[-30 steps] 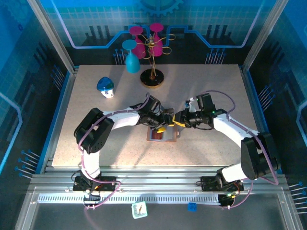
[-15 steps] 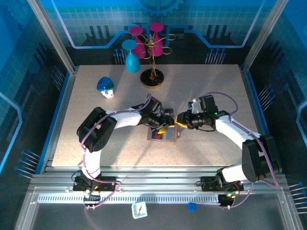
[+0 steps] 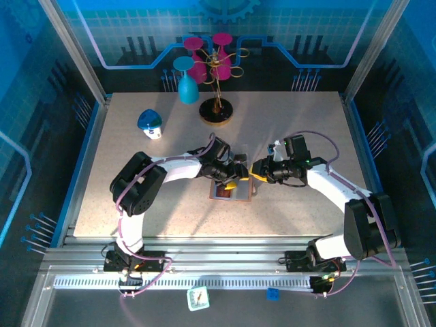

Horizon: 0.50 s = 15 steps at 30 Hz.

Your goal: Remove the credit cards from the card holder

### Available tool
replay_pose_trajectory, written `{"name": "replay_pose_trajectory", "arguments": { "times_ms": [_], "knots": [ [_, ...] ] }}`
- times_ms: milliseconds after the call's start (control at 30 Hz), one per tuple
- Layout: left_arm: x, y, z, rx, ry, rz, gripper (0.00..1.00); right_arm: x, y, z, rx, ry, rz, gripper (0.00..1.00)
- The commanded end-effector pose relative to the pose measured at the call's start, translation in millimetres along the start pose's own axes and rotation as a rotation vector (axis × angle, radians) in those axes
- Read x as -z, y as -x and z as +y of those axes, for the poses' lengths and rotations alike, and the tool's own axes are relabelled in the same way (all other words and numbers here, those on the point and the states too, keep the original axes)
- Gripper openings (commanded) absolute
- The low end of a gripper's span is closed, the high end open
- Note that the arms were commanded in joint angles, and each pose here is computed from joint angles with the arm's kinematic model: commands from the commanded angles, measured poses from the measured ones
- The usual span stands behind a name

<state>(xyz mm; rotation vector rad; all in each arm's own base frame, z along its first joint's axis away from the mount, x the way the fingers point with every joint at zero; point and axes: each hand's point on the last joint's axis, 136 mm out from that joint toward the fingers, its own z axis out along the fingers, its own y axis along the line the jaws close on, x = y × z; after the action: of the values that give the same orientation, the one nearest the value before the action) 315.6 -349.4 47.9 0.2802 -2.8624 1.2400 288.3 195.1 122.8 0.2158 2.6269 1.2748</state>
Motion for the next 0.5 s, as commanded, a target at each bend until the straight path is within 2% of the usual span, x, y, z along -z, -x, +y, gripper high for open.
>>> {"name": "replay_pose_trajectory", "arguments": {
  "times_ms": [0, 167, 467],
  "knots": [
    [5, 6, -20, 0.004, -0.066, -0.020, 0.64, 5, -3, -1, -0.008, 0.007, 0.005, 0.32],
    [22, 11, -26, -0.014, -0.066, -0.058, 0.64, 4, -2, 0, -0.011, 0.015, 0.001, 0.32],
    [51, 21, 4, 0.036, -0.042, -0.122, 0.64, -11, -7, 3, -0.014, 0.030, 0.038, 0.32]
  ]
}}
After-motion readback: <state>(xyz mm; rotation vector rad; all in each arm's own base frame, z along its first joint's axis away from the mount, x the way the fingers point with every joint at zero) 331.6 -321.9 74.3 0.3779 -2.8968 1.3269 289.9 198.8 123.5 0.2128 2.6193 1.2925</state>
